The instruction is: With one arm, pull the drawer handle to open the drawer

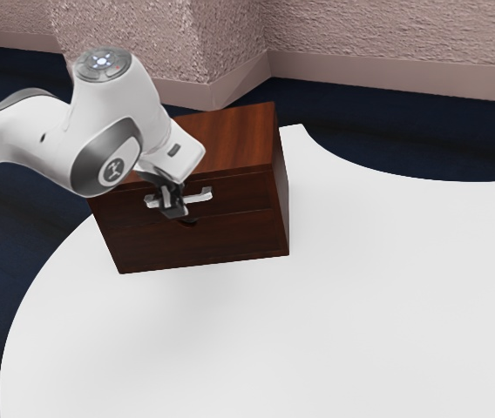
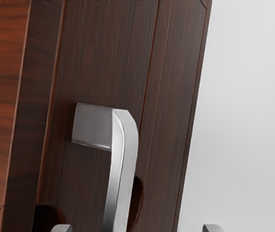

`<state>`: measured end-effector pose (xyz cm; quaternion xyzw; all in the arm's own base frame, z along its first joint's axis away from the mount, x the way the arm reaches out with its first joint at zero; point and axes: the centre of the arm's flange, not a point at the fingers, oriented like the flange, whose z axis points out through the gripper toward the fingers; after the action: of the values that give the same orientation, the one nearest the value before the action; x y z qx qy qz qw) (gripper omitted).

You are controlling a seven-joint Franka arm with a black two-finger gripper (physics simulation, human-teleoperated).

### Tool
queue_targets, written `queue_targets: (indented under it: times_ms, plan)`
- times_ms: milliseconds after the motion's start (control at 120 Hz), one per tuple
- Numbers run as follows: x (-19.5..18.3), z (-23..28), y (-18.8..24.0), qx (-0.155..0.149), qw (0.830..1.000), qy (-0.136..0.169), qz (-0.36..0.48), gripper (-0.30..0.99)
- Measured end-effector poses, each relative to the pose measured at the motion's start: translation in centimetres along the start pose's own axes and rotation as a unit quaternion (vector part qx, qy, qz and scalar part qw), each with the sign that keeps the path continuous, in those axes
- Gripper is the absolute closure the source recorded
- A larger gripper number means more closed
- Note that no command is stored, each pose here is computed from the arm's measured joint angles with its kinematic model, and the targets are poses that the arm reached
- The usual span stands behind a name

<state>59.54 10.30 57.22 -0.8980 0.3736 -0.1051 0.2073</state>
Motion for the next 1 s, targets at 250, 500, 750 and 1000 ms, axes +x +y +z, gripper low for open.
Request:
queue_targets:
  times_ms: [250, 500, 750, 1000]
  plan:
    - [0.1, -0.2, 0.1, 0.002, 1.0, 0.001, 0.008, 0.38]
    - [-0.3, 0.0, 0.0, 0.001, 1.0, -0.002, 0.01, 0.38]
    - [-1.0, 0.5, -0.4, 0.0, 1.0, -0.007, 0.007, 0.39]
    - [-1.3, 1.3, -0.5, -0.004, 1.0, -0.013, 0.006, 0.39]
